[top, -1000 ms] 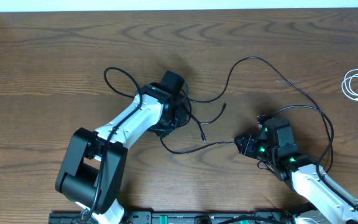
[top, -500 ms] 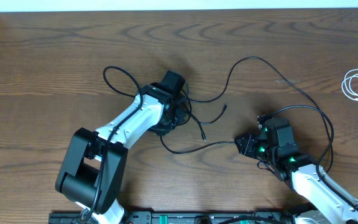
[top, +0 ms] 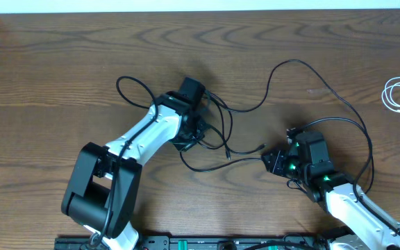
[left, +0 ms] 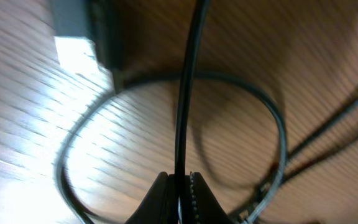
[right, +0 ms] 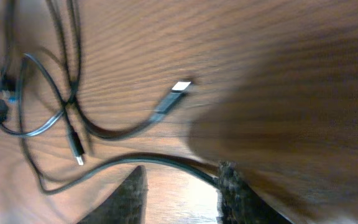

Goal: Untangle cables

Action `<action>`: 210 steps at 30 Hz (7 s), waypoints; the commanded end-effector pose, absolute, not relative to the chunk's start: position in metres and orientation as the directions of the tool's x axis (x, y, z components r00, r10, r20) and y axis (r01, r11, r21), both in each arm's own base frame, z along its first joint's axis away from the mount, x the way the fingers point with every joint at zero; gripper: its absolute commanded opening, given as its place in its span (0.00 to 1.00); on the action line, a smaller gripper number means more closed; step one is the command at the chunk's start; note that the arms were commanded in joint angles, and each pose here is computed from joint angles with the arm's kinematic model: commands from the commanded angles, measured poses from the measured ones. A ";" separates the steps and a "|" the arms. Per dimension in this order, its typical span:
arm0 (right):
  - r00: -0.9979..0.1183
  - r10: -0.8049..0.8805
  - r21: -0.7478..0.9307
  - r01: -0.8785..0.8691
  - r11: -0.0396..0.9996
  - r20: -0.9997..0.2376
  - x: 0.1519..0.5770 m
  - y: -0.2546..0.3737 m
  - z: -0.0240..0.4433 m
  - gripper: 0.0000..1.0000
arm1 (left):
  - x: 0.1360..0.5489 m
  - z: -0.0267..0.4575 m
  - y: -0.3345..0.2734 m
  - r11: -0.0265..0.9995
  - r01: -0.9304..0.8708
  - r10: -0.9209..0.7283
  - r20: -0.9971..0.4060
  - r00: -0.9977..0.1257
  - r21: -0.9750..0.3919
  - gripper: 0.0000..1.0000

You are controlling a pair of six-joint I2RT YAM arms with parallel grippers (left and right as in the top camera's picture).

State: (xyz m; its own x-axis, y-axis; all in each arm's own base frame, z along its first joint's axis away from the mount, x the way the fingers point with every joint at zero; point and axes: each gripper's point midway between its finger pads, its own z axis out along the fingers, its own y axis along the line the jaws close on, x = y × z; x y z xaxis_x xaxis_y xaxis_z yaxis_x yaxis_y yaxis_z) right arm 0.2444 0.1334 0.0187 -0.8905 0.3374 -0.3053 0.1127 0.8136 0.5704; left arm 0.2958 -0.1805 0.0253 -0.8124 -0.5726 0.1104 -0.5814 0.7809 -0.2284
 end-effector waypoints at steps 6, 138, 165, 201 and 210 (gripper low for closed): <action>-0.897 0.295 0.668 0.000 0.744 -0.329 0.249 0.157 0.038 0.48 | 0.317 0.109 -0.224 0.661 -0.437 -0.407 0.198 -0.892 -0.610 0.07; -0.678 0.411 0.532 0.034 0.846 -0.609 0.322 0.168 -0.009 0.10 | 0.356 0.061 -0.174 0.963 0.176 0.104 -0.320 -0.942 -0.203 0.79; -0.681 0.409 0.529 0.037 0.848 -0.607 0.321 0.168 -0.010 0.26 | 0.359 0.001 -0.181 0.962 0.248 0.213 -0.258 -0.942 -0.111 0.07; -0.743 0.375 0.665 -0.125 0.737 -0.555 0.317 0.190 0.034 0.72 | 0.328 0.247 -0.153 0.927 0.043 -0.221 -0.636 -0.739 -0.372 0.07; -0.831 0.344 0.632 -0.012 0.775 -0.437 0.313 0.120 0.106 0.87 | 0.303 0.169 -0.179 0.932 0.005 -0.134 -0.356 -0.925 -0.363 0.07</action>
State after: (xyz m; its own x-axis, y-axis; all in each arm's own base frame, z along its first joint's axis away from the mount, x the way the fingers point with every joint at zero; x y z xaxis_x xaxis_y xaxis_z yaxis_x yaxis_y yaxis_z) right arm 0.3040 0.1247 0.0589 -0.8306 0.4390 -0.3426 0.1311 0.7521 0.6459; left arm 0.3101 -0.1579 0.1814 -0.8869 -0.1519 -0.4362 -0.0097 0.9503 -0.3113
